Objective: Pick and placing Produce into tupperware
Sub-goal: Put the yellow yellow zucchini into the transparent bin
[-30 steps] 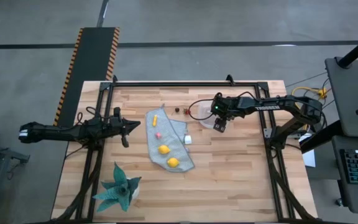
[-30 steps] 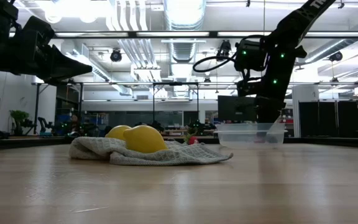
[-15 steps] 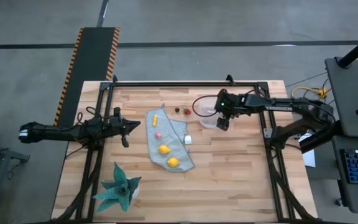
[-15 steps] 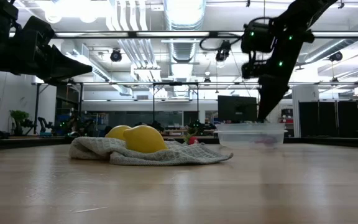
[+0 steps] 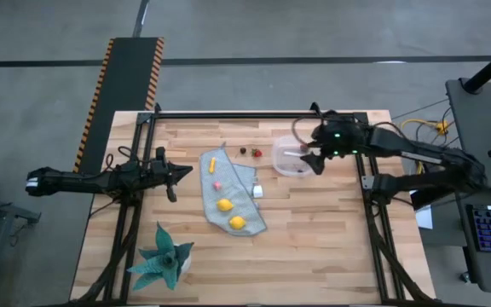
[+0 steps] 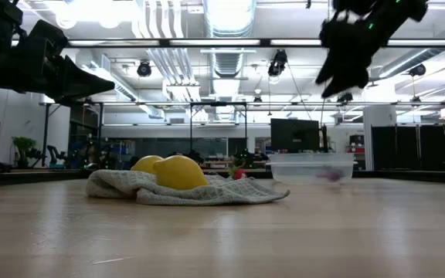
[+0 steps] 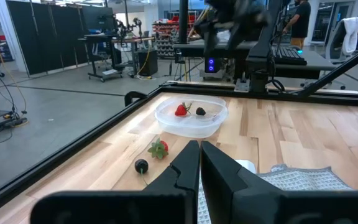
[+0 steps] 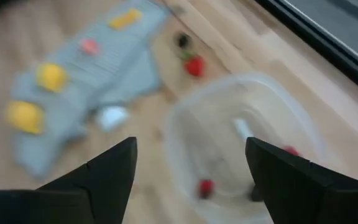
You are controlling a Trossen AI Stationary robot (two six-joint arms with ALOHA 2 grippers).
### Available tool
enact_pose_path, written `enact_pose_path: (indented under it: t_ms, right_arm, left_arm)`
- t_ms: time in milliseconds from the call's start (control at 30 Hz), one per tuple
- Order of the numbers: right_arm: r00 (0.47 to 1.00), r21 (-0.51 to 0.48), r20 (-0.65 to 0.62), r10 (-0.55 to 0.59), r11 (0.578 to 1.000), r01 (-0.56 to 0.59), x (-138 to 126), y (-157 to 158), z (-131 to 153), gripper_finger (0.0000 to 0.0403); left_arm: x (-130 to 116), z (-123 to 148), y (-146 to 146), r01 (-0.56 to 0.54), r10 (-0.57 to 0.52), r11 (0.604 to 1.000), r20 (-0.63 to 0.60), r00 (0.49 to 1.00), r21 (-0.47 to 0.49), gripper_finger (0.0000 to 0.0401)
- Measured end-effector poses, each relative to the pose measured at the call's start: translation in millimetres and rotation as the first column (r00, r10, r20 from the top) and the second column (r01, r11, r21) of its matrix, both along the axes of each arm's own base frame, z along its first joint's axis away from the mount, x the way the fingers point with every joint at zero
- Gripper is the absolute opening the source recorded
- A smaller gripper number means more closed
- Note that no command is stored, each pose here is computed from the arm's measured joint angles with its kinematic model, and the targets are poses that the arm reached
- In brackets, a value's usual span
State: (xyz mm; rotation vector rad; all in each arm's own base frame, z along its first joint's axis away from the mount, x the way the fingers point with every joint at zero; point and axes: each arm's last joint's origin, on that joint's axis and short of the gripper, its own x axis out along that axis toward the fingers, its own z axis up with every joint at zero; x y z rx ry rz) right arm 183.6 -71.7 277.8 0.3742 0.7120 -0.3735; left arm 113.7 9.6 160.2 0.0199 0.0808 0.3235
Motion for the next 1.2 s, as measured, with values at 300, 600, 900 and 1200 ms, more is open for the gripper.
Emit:
enact_pose_path:
  t_ms: [300,600,900,1200]
  right_arm:
    - [0.968,-0.065,0.185,0.171,0.985,-0.161,-26,35,31,0.0294]
    - [0.950,-0.030,0.174,0.259,0.966,-0.257,-33,54,13,0.0291]
    - [0.747,-0.229,0.527,0.405,0.914,-0.334,0,62,-26,0.0257]
    - [0.636,-0.462,0.535,0.556,0.823,-0.330,-21,82,-32,0.0209]
  left_arm:
    - [0,0,0,0.000,0.000,1.000,0.000,1.000,0.000,0.0000]
    - [0,0,0,0.000,0.000,1.000,0.000,1.000,0.000,0.0000]
    - [0,0,0,0.000,0.000,1.000,0.001,1.000,0.000,0.0000]
    - [0,0,0,0.000,0.000,1.000,0.001,1.000,-0.001,0.0000]
